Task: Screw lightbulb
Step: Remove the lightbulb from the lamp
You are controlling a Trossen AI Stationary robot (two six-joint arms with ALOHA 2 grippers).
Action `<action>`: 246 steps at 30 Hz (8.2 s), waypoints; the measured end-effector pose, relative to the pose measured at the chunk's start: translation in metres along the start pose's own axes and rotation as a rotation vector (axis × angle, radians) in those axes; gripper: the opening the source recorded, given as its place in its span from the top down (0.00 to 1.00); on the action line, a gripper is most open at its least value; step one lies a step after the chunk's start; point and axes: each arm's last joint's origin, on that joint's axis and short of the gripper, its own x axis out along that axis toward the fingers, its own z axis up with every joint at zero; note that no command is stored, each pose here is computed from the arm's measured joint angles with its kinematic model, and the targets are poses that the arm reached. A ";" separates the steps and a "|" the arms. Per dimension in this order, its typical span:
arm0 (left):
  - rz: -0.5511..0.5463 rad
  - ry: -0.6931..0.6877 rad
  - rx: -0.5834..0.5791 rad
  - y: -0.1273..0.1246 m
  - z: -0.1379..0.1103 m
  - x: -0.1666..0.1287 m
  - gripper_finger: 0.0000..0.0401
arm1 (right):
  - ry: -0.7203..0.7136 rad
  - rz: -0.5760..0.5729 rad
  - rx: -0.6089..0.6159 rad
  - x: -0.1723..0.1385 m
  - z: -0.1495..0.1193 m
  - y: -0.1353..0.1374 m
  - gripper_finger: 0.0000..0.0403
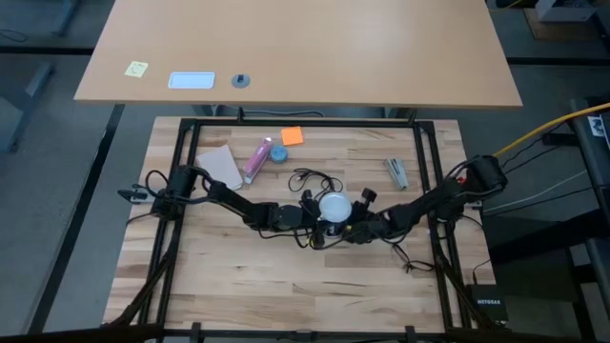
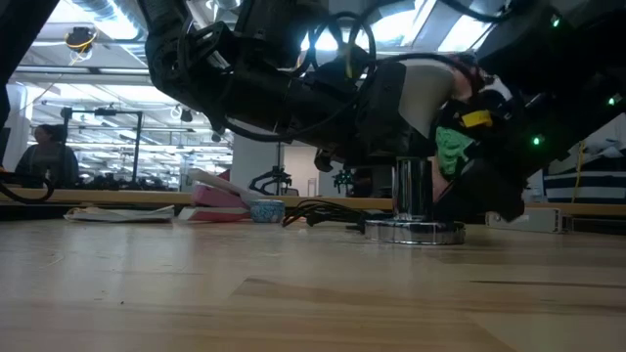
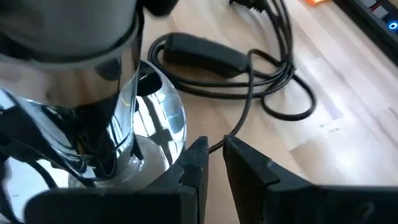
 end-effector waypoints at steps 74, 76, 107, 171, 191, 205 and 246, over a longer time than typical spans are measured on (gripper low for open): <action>0.183 -0.037 0.024 0.000 -0.001 -0.003 0.62 | 0.066 0.046 0.114 0.000 0.010 -0.005 0.85; 0.182 -0.037 0.022 0.002 -0.001 -0.002 0.62 | 0.067 0.074 0.123 0.001 0.011 -0.003 0.85; 0.218 -0.037 0.093 0.005 0.001 -0.001 0.62 | -0.025 0.178 0.180 -0.011 0.014 0.018 0.85; 0.186 -0.084 -0.027 -0.004 0.002 -0.004 0.62 | -0.037 -0.042 -0.055 -0.024 0.012 -0.020 0.85; 0.212 -0.049 0.024 0.002 0.003 -0.002 0.62 | -0.004 0.202 0.069 0.013 -0.002 0.009 0.85; 0.232 -0.041 0.049 0.007 0.003 -0.001 0.62 | 0.009 0.305 0.182 0.009 0.010 0.019 0.85; 0.184 -0.088 -0.109 0.003 0.011 -0.004 0.49 | -0.119 0.308 0.041 -0.055 0.037 0.000 0.85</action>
